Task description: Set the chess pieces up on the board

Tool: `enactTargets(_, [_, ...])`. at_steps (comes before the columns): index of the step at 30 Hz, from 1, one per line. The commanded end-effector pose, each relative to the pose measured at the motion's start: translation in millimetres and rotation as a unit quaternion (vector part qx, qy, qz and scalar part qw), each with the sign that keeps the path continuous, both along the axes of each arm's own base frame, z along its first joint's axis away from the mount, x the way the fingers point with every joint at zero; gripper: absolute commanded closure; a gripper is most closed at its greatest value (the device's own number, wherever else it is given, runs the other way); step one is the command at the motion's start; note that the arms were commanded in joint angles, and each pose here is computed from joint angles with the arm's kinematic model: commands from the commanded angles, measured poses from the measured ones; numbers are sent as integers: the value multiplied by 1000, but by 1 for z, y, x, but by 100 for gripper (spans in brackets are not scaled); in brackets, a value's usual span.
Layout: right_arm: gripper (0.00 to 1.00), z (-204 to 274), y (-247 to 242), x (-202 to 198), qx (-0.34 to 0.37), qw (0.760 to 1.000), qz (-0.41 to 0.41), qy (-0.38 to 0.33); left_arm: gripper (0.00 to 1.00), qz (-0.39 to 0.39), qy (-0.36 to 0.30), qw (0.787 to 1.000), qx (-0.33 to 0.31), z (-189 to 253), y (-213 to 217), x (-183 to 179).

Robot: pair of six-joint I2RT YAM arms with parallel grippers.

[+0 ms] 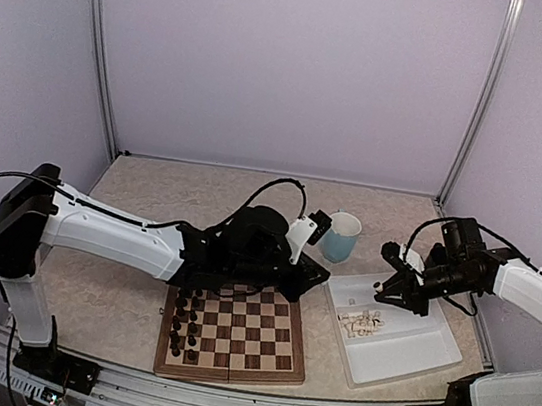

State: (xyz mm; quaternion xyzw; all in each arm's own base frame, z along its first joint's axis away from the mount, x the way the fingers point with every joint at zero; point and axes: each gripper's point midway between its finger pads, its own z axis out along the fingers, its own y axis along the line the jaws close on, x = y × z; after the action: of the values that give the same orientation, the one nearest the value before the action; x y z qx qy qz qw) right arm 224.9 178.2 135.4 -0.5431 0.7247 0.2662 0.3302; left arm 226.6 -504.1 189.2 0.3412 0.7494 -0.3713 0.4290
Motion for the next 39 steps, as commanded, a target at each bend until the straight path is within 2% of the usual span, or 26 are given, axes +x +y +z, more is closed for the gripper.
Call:
enactTargets(1, [90, -4, 2, 0, -1, 1000, -2, 2, 94, 57, 42, 989, 131, -69, 33, 11])
enactTargets(8, [90, -4, 2, 0, -2, 1000, -3, 2, 94, 114, 65, 974, 182, -105, 42, 27])
enactTargets(18, [90, -4, 2, -1, -1, 1000, -2, 3, 94, 168, 97, 959, 207, -137, 60, 48])
enactTargets(26, [90, -5, 2, -1, -1, 1000, -1, 6, 93, 178, 99, 956, 212, -142, 63, 52])
enactTargets(39, [90, -6, 3, -1, -1, 1000, 1, 9, 94, 178, 99, 953, 222, -134, 73, 38])
